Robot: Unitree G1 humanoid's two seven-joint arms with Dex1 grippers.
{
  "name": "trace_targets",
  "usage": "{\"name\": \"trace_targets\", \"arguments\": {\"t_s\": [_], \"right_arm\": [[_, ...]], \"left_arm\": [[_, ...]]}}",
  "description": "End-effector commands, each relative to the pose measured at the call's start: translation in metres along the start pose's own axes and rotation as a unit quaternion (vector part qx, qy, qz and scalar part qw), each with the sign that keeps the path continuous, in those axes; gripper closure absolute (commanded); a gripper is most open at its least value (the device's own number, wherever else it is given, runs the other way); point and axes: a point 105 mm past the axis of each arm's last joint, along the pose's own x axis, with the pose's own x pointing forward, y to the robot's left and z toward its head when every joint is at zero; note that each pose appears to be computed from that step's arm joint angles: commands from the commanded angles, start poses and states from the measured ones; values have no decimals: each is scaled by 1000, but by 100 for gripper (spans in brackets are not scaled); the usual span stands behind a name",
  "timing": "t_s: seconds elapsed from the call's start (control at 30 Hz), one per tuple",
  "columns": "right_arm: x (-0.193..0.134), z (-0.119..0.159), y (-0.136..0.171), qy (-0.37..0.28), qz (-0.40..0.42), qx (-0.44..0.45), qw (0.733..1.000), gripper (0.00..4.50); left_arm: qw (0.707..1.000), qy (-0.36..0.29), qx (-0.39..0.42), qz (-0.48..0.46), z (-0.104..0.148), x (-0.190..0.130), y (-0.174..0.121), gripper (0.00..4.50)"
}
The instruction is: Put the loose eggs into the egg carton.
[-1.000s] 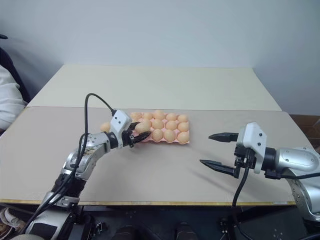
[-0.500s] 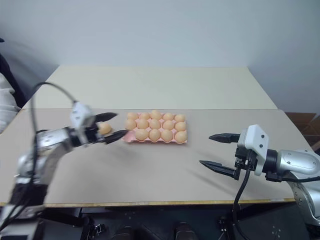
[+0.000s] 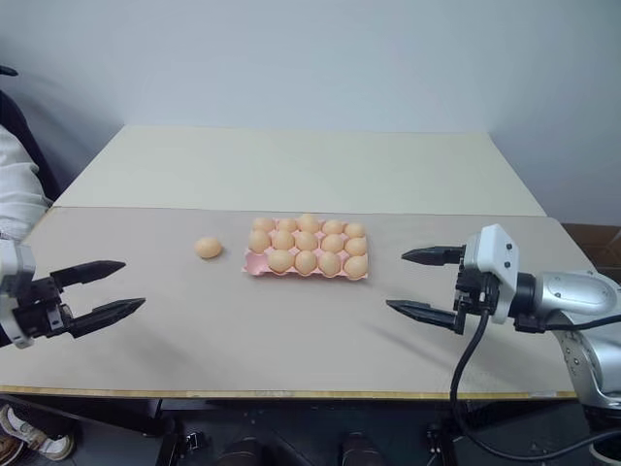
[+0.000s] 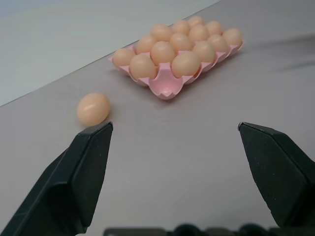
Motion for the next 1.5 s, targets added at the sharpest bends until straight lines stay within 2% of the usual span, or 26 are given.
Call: {"name": "trace_targets", "arguments": {"t_s": [0.03,0.13,0.27,0.47,0.57,0.73,1.0,1.1,1.3,1.4,1.5], "right_arm": [[-1,7,-1,-5,2,-19,1000,0],[0,7,-1,-5,3,-19,1000,0],[3,7,0,-5,6,-19,1000,0],[2,11,2,-11,1,-22,1000,0],[0,12,2,-10,-6,-24,1000,0],[-2,15,4,-12,-16,-28,999,0],[-5,16,9,-13,-35,-26,999,0],[-4,17,8,-13,-37,-27,999,0],[-4,19,6,-17,-40,-30,999,0],[-5,19,6,-17,-40,-30,999,0],[-4,17,7,-18,-39,-29,999,0]], "left_arm": [[1000,-16,13,7,10,-3,-6,5],[1000,-13,12,19,8,0,-3,5],[997,-4,18,72,1,21,21,5],[988,-25,14,150,-3,78,73,5],[987,-32,-1,155,-8,104,89,5],[992,-20,-15,124,-18,143,96,5],[994,24,-28,102,-37,172,93,5],[995,42,-33,89,-44,180,87,61],[993,55,-30,101,-50,181,88,241],[994,42,-22,97,-43,177,91,252],[998,-8,-12,63,-16,175,89,252]]}}
